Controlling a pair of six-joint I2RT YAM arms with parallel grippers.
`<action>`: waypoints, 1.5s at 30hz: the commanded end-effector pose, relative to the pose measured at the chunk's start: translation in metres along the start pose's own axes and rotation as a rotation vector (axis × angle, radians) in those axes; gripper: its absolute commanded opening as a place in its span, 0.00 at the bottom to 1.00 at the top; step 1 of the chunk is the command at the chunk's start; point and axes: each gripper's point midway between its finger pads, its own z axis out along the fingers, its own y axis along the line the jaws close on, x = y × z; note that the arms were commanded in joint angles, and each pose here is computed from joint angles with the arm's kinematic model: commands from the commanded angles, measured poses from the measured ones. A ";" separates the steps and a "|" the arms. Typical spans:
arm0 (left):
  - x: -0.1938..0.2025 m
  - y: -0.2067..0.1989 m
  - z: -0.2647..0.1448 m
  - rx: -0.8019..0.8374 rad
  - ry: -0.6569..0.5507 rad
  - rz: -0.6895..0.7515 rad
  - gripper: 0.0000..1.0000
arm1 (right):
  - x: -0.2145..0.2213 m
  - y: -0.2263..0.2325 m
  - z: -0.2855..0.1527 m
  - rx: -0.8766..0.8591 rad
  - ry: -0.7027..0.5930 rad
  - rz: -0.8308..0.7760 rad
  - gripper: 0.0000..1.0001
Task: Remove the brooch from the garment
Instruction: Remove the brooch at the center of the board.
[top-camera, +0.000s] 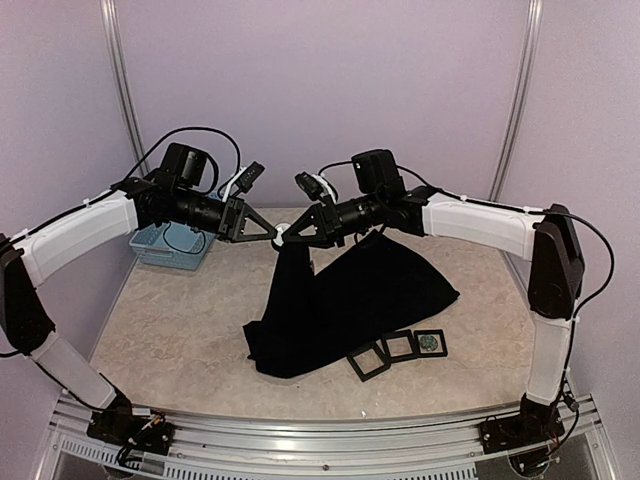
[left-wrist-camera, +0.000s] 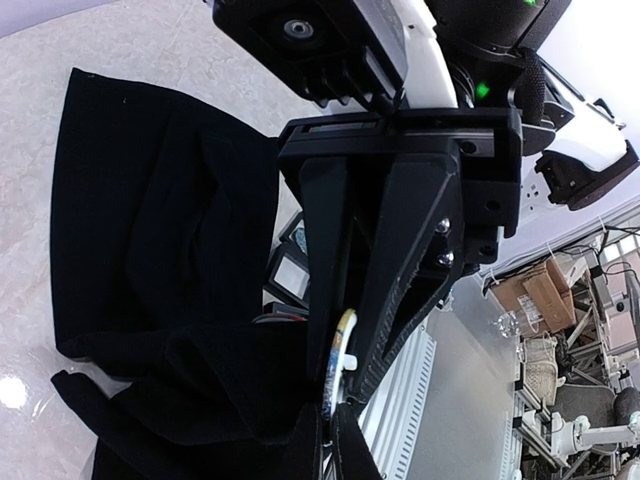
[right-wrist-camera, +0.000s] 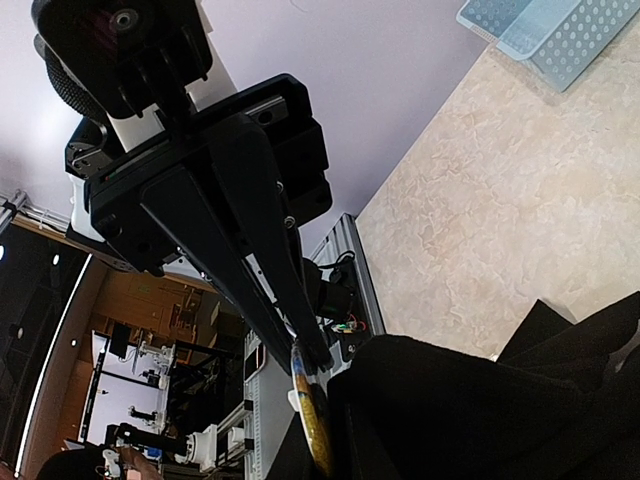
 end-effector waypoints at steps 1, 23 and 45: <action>-0.001 -0.063 0.002 0.272 0.003 0.131 0.00 | -0.009 -0.030 0.011 0.096 -0.080 -0.007 0.10; 0.032 0.004 -0.012 0.124 -0.006 -0.030 0.00 | -0.021 0.031 -0.037 0.040 -0.185 -0.230 0.47; 0.035 0.059 -0.006 -0.130 0.026 -0.232 0.00 | 0.042 -0.043 -0.001 0.444 -0.042 -0.369 0.49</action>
